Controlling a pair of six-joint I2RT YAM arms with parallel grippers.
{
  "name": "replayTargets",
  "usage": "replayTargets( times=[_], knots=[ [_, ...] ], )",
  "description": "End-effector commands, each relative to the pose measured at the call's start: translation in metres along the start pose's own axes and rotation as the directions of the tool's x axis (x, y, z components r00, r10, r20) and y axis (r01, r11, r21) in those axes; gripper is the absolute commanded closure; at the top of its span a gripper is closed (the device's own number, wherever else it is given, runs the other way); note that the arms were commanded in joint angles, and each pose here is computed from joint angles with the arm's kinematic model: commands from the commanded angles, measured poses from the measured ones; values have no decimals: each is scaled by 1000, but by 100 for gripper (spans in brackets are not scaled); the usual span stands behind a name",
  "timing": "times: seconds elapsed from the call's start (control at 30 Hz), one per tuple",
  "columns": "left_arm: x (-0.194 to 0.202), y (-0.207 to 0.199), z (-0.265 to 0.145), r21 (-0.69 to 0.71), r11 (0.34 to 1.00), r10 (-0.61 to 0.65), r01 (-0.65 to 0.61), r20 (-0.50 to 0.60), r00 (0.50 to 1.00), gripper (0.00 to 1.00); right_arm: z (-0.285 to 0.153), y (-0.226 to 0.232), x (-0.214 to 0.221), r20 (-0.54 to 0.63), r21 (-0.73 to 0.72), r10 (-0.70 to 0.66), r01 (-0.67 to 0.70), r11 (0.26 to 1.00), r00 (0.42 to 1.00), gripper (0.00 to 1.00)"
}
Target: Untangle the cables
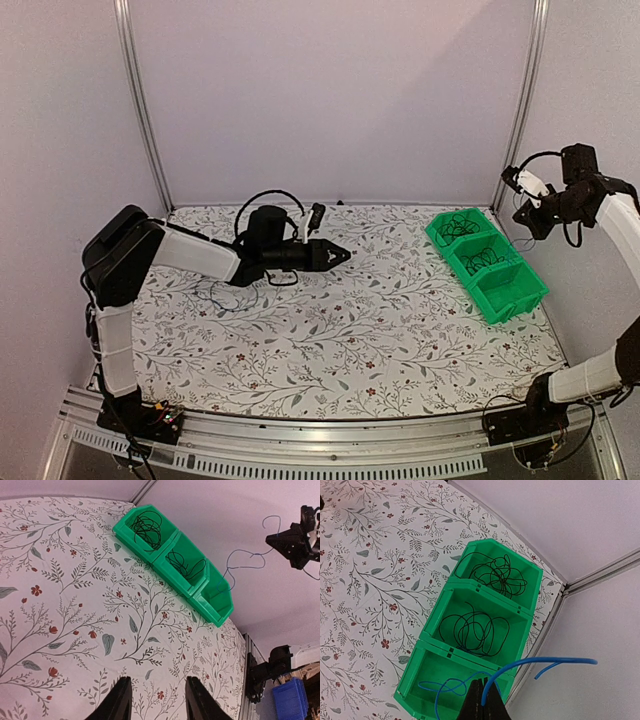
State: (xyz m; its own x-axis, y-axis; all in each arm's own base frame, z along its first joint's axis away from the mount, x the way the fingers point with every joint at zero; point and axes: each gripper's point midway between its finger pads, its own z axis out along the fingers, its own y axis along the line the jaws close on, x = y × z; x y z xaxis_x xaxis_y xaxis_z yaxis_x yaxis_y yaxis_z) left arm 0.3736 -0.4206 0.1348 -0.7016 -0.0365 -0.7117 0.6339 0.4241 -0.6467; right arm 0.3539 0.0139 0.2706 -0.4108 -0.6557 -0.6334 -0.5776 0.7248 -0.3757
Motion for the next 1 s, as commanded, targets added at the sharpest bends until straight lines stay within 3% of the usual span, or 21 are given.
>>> replayTargets(
  times=[0.0, 0.57, 0.97],
  knots=[
    [1, 8, -3, -12, 1000, -10, 10, -7, 1000, 65, 5, 7, 28, -49, -16, 10, -11, 1000, 999, 100],
    [-4, 11, -27, -82, 997, 18, -17, 9, 1000, 65, 108, 55, 128, -286, -182, 119, -175, 968, 951, 100],
    [-9, 28, -52, -197, 980, 23, -19, 20, 1000, 65, 127, 82, 177, -437, -241, 78, -200, 950, 896, 100]
  ],
)
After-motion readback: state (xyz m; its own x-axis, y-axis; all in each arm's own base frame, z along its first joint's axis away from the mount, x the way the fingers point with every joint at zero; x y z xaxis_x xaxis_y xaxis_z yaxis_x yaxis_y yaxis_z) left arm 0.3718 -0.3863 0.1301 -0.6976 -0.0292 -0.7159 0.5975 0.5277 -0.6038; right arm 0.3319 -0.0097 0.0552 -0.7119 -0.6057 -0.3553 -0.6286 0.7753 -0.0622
